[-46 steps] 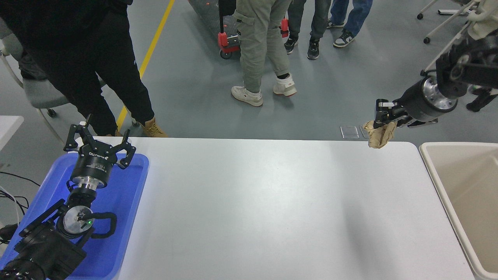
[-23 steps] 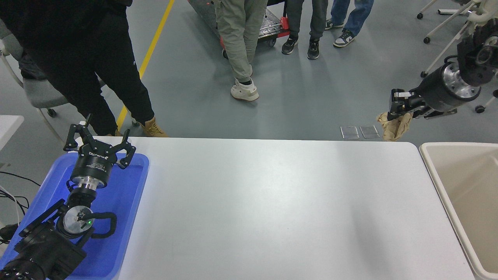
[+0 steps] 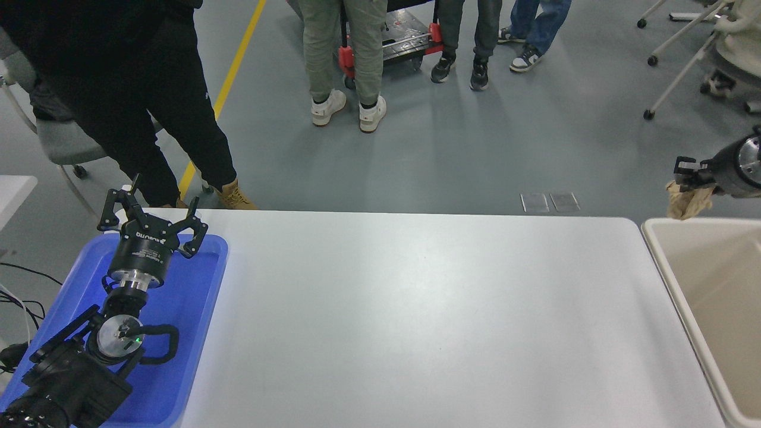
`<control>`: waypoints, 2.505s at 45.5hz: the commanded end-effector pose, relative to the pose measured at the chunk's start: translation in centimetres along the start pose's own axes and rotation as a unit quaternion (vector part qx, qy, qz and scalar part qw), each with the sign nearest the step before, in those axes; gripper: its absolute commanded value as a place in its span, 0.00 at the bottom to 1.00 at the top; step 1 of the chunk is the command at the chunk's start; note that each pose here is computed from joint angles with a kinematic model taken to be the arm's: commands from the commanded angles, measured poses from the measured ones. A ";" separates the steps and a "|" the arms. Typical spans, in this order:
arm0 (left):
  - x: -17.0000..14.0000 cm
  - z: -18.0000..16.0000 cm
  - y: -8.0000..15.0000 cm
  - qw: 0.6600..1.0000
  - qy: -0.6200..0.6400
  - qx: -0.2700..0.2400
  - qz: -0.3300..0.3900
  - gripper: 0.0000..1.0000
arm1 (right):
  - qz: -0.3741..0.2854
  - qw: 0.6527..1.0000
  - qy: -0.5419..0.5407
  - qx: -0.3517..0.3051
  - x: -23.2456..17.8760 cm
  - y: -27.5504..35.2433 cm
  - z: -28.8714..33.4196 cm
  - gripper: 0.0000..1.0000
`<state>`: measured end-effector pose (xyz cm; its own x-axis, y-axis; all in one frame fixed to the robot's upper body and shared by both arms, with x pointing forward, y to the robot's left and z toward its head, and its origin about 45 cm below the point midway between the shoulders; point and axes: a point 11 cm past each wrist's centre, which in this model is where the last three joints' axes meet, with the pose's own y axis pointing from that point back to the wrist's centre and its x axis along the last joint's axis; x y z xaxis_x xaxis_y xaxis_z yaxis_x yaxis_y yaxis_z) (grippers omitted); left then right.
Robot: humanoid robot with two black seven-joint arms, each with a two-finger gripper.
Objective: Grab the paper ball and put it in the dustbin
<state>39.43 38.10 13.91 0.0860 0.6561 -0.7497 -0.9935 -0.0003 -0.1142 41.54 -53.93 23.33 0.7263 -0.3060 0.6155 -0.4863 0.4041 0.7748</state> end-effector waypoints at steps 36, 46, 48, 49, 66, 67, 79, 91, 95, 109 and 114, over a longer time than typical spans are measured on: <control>0.0 0.0 0.0 1.000 0.000 0.000 0.000 1.00 | 0.065 0.990 -0.063 -0.111 -13.4 -5.9 11.4 0.91; 0.0 -0.1 0.0 1.000 0.001 0.000 0.000 1.00 | 0.061 0.991 -0.063 -0.105 -13.8 -6.1 10.8 1.00; 0.0 0.0 0.0 1.000 0.000 0.000 0.000 1.00 | 0.057 0.991 -0.063 -0.102 -14.0 -6.3 10.4 1.00; 0.0 -0.1 0.0 1.000 0.000 0.000 0.000 1.00 | 0.056 0.992 -0.063 -0.098 -14.0 -6.4 10.0 1.00; 0.0 -0.1 0.0 1.000 0.000 0.000 0.000 1.00 | 0.117 0.967 -0.226 0.030 -5.8 -4.9 1.4 1.00; 0.0 0.0 0.0 1.000 0.000 0.000 0.000 1.00 | 0.121 0.959 -0.252 0.045 -5.1 -4.6 0.7 1.00; 0.0 -0.1 0.0 1.000 0.000 0.000 0.000 1.00 | 0.097 0.881 -0.408 0.219 -0.2 -1.4 -9.1 1.00; 0.0 -0.1 0.0 1.000 0.000 0.000 0.000 1.00 | 0.078 0.825 -0.475 0.296 0.3 -0.2 -12.1 1.00; 0.0 -0.1 0.0 1.000 0.000 0.000 0.000 1.00 | 0.065 0.771 -0.529 0.349 0.4 0.6 -14.0 1.00; 0.0 0.0 0.0 1.000 0.001 0.000 0.000 1.00 | 0.041 0.572 -0.645 0.505 -0.8 4.0 -19.8 1.00; 0.0 0.0 0.0 1.000 0.000 0.000 0.000 1.00 | 0.025 0.540 -0.676 0.501 -2.3 3.5 -20.5 1.00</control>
<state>39.43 38.05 13.89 0.0859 0.6549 -0.7508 -0.9935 -0.0005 -0.1141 48.58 -36.61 21.89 0.0422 -0.9944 -0.0965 -0.9868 -0.0566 0.1517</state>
